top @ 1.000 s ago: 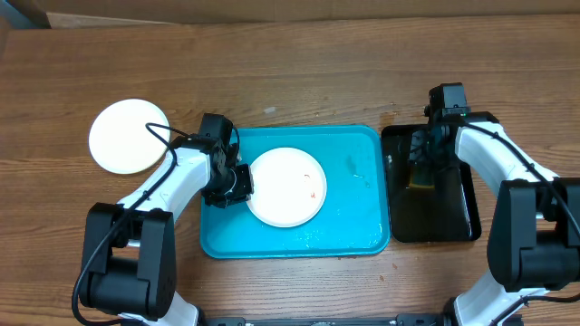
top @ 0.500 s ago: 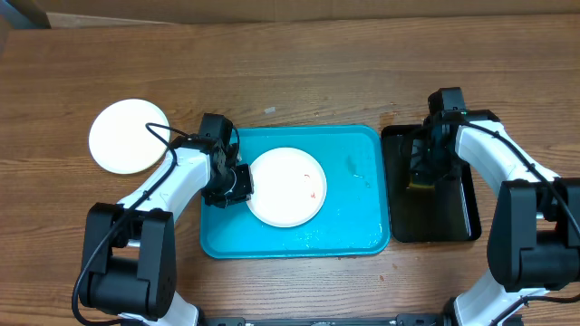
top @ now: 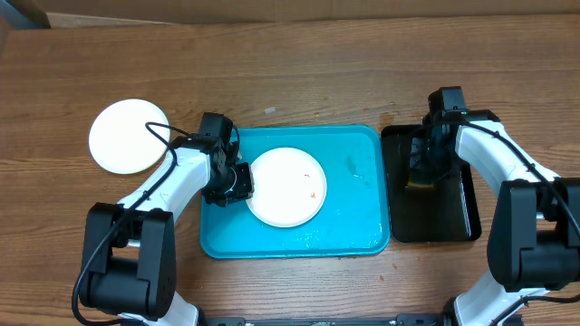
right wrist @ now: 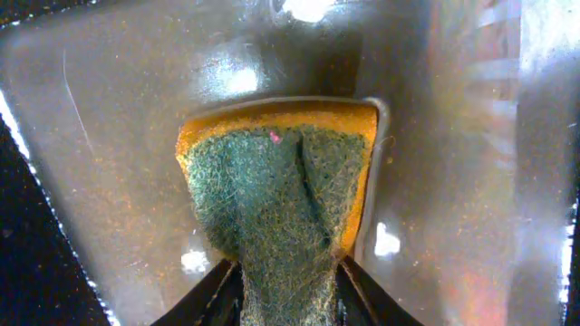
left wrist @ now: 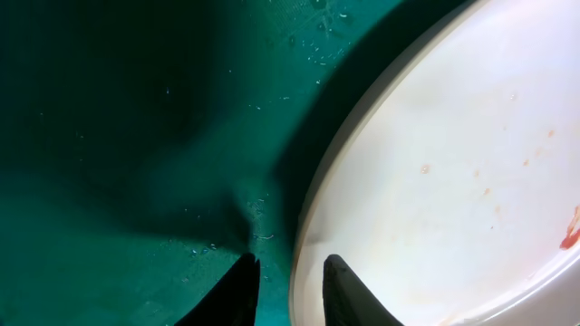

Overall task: Clean dirty plates on tray and stack at the side
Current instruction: 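Rub the sponge in the black tray's water with right gripper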

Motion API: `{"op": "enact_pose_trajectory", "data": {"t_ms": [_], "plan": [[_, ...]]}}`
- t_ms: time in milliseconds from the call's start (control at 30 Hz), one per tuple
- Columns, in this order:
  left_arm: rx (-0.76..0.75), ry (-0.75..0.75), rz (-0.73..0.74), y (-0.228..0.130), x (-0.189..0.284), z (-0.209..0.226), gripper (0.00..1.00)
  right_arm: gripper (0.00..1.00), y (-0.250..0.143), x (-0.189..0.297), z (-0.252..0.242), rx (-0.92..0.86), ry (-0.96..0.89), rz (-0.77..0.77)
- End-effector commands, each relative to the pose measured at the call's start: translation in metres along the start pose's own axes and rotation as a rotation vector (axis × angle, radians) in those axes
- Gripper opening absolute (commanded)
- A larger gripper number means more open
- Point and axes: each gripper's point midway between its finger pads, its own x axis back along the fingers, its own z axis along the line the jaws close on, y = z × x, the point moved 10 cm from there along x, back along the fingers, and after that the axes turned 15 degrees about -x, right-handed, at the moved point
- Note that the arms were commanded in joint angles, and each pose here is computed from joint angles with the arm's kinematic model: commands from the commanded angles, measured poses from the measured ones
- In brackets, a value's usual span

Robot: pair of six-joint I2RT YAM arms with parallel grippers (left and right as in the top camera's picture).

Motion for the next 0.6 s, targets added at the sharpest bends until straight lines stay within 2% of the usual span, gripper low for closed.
{"op": "enact_pose_trajectory", "data": {"t_ms": [0,133,333,433,567], "plan": [[0.0,-0.005,-0.006,0.0003,0.0012,-0.0008,0.28,0.32,0.0035,0.0034,0.0036,0.003,0.024,-0.014],[0.001,-0.006,-0.006,0.0002,0.0012,-0.0008,0.28,0.23,0.0039,0.0034,0.0038,0.002,0.026,-0.017],[-0.001,-0.006,-0.01,0.0009,0.0012,-0.0009,0.21,0.14,0.0044,0.0034,0.0041,0.003,0.028,-0.021],[-0.001,-0.006,-0.011,0.001,0.0012,-0.0009,0.18,0.04,0.0044,0.0034,0.0041,0.004,0.027,-0.02],[-0.001,-0.006,-0.011,0.001,0.0012,-0.0009,0.16,0.04,0.0048,0.0034,0.0034,0.029,0.017,-0.026]]}}
